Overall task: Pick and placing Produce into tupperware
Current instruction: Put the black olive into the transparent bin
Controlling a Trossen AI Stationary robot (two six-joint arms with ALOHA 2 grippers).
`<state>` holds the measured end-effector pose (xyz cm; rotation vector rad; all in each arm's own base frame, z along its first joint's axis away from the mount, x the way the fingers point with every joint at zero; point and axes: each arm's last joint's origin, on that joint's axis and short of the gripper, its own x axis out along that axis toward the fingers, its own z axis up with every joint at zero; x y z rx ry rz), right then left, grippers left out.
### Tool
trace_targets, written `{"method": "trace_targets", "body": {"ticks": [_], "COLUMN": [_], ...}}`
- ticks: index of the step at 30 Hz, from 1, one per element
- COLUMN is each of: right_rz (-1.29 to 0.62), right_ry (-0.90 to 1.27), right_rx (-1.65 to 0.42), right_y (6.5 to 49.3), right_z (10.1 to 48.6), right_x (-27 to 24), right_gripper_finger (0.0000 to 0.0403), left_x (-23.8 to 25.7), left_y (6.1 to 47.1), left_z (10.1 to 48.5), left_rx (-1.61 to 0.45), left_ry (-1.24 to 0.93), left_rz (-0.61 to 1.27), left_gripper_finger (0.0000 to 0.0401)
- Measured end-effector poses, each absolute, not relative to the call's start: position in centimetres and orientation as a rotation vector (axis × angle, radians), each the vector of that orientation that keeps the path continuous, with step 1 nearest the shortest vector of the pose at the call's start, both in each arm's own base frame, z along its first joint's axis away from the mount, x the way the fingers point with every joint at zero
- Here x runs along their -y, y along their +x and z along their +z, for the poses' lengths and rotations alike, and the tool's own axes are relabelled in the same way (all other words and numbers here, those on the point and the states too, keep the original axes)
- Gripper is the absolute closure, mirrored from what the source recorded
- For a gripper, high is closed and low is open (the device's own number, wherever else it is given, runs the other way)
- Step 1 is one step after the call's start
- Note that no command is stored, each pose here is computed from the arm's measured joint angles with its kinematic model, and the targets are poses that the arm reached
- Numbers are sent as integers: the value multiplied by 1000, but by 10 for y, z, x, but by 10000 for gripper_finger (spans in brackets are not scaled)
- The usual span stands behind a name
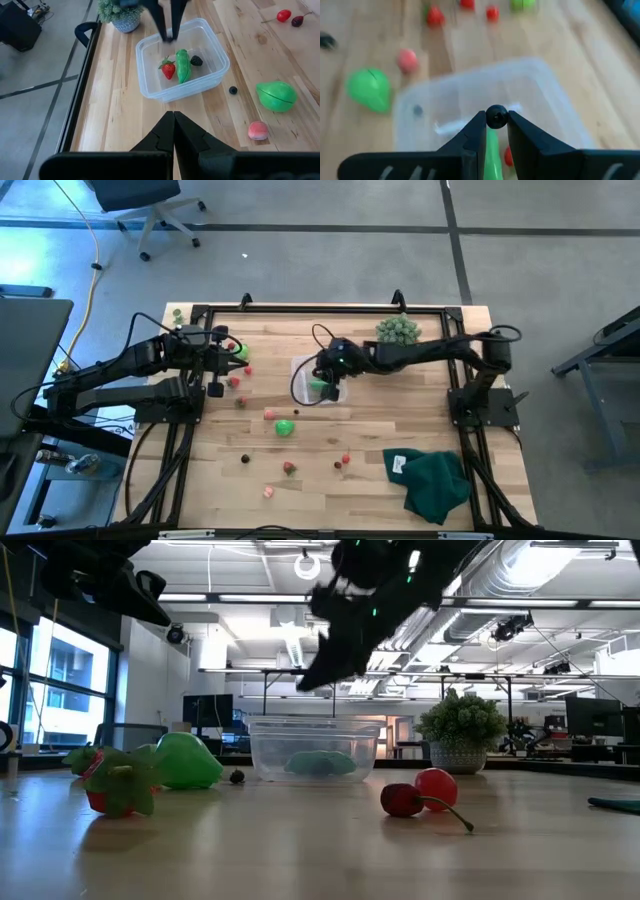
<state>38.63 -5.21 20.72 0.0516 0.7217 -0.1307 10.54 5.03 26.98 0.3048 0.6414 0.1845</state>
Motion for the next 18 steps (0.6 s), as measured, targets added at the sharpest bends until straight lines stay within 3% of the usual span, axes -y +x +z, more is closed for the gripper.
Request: {"method": "trace_targets", "body": {"ticks": [8,18], "right_rz": [-154,-162], "right_ry": [132,106], "right_rx": [-927,-997], "right_y": [411,431], "right_z": [169,169], "right_x": [69,71], "right_gripper_finger": [345,345], "left_x": [-50,-50], "left_y": [105,105], "left_z": [270,270], "left_rx": [-641,-641], "left_ry": [305,305], "left_rz": [185,185], "left_gripper_finger": [400,400]}}
